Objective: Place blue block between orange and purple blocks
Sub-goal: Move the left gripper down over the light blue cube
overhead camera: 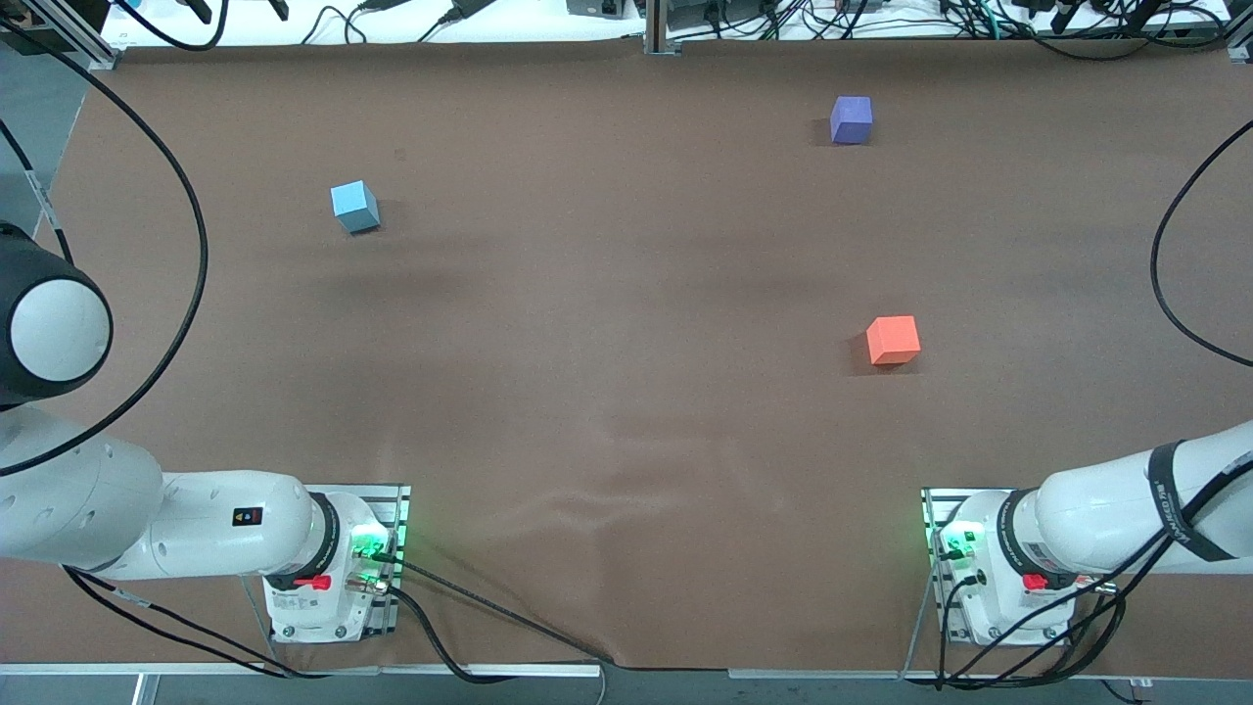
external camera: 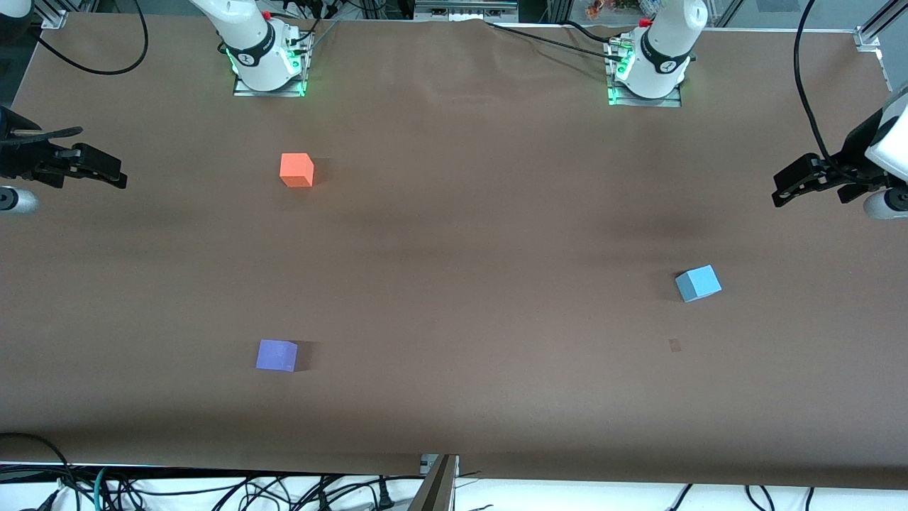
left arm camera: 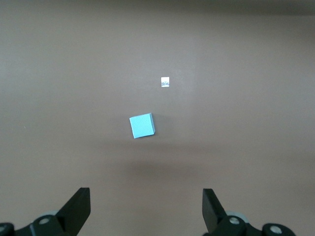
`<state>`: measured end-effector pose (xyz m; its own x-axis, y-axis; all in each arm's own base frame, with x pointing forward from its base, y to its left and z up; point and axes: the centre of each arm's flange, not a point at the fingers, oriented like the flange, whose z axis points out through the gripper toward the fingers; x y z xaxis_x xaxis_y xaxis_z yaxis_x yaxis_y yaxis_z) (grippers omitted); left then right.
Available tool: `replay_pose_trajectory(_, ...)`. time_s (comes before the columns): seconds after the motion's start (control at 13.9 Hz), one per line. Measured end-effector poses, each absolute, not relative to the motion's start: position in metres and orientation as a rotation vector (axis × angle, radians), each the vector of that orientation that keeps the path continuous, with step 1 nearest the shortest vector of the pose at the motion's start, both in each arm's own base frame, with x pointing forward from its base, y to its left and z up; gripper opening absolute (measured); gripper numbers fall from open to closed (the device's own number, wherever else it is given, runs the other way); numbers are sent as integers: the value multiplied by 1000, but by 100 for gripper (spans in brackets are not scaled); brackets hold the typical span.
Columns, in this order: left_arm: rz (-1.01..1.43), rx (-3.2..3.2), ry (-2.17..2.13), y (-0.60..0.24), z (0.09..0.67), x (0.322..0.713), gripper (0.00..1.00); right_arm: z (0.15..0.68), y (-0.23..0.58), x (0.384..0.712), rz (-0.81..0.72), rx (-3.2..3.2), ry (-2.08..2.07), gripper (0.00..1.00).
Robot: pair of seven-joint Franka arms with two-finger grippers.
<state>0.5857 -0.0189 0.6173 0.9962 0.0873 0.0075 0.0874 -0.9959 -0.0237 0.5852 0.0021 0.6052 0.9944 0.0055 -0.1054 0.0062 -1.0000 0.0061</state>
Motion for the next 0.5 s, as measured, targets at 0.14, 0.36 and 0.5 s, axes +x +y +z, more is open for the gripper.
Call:
replay_pose_trajectory(0.14, 57, -3114, -140, -17, 593, 596, 100, 605, 2, 585, -165, 3131, 9, 100)
replay_pose_trajectory(0.36, 153, -3107, -162, -7, 554, 612, 100, 605, 2, 585, -165, 3131, 9, 100)
replay_pose_trajectory(0.5, 208, -3099, -166, -3, 531, 620, 100, 605, 2, 585, -165, 3131, 9, 100)
